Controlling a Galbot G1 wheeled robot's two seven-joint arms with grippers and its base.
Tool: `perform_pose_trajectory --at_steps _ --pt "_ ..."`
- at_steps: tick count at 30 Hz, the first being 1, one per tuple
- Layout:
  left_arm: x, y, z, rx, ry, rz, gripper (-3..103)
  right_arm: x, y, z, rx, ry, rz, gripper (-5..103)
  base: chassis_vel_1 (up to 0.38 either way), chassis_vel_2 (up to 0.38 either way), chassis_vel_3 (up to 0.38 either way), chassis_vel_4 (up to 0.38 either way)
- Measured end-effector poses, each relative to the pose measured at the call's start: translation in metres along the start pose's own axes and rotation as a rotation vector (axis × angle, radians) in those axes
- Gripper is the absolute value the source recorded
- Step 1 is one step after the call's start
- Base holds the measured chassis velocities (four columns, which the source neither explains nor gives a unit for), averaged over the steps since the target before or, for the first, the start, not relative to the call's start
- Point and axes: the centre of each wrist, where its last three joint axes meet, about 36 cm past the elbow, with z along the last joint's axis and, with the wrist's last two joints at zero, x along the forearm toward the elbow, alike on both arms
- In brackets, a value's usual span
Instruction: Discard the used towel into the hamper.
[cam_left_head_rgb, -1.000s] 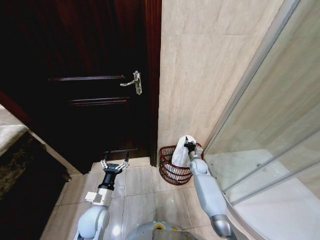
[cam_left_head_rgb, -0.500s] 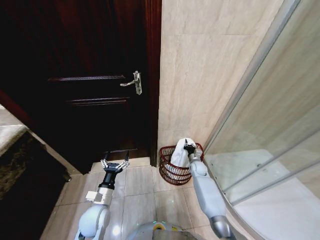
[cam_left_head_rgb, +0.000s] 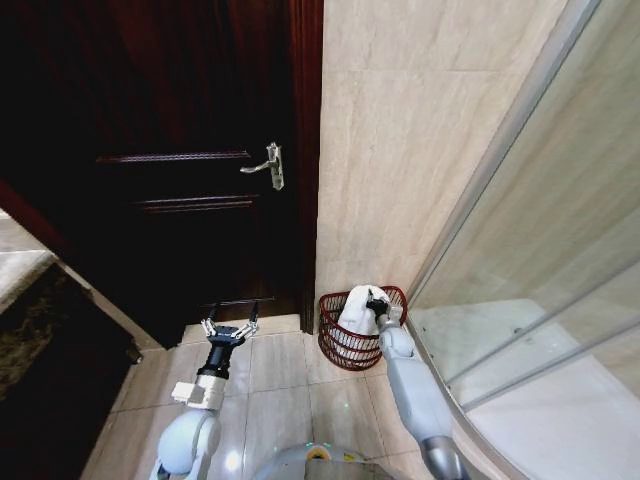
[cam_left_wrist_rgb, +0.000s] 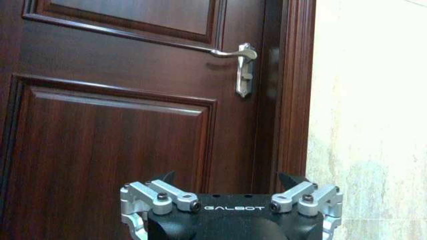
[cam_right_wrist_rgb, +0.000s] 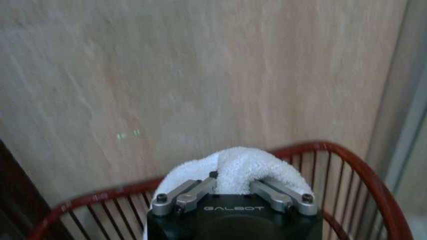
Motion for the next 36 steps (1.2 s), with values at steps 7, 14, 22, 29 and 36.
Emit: perform_pose_trajectory --at_steps 7,14,22,29,36 --pt "0.000 0.001 0.000 0.000 -0.001 -0.002 100 -0.006 -0.010 0.006 -0.020 0.104 0.023 4 0.000 0.000 0.000 0.000" --pt "-0.001 0.000 0.000 0.001 -0.002 0.000 100 -0.015 -0.017 0.008 -0.023 0.173 0.034 4 0.000 0.000 0.000 0.000" --pt "0.000 -0.001 -0.001 0.005 -0.003 -0.003 100 -0.023 -0.020 0.002 -0.002 0.254 0.036 4 0.000 0.000 0.000 0.000" --pt "0.000 0.003 0.004 0.010 0.006 -0.003 100 -0.020 -0.012 0.003 0.037 0.195 0.033 16 0.000 0.000 0.000 0.000" --pt "-0.004 0.002 0.004 0.018 -0.001 -0.002 100 0.007 -0.011 -0.025 0.094 0.037 0.059 49 0.000 0.000 0.000 0.000"
